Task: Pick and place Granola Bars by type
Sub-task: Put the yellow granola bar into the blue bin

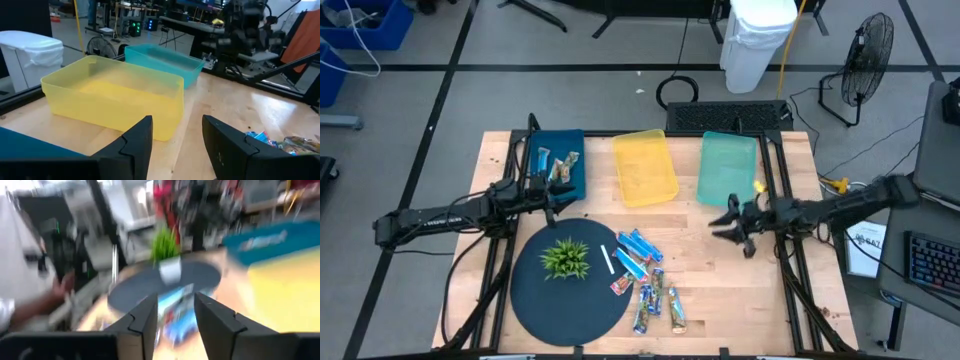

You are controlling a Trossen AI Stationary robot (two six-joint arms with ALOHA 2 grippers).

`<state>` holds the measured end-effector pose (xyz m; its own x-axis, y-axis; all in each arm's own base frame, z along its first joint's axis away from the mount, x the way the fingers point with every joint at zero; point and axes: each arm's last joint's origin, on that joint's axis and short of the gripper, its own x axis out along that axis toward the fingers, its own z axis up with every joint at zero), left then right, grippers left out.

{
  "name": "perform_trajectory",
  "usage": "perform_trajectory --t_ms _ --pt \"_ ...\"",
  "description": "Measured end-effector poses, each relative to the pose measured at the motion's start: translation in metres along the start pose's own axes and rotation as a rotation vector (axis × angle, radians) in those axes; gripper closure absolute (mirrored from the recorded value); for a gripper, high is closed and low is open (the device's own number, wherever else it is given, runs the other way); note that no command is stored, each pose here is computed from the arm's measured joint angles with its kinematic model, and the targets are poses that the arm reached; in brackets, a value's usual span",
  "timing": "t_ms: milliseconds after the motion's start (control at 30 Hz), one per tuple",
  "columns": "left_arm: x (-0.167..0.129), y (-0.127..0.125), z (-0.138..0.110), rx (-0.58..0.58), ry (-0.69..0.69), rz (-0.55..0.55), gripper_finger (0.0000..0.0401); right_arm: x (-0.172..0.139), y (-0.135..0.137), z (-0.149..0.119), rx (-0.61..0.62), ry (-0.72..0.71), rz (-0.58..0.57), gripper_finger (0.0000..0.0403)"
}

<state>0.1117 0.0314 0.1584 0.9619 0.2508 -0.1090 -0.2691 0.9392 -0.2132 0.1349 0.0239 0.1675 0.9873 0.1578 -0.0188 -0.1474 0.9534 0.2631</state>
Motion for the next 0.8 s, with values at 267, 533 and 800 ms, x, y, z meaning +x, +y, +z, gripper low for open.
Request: perform_trajectory --t_ms 267,533,800 --pt "0.000 0.000 0.000 0.000 0.000 0.000 0.0220 0.051 0.054 -0.008 -0.193 0.190 0.149 0.0368" --pt "0.000 0.000 0.000 0.000 -0.001 0.000 0.0226 0.108 0.102 -0.047 -0.263 0.389 0.241 0.0402" --pt "0.000 0.000 0.000 0.000 -0.002 0.000 0.0223 0.151 0.134 -0.081 -0.214 0.428 0.278 0.0403"
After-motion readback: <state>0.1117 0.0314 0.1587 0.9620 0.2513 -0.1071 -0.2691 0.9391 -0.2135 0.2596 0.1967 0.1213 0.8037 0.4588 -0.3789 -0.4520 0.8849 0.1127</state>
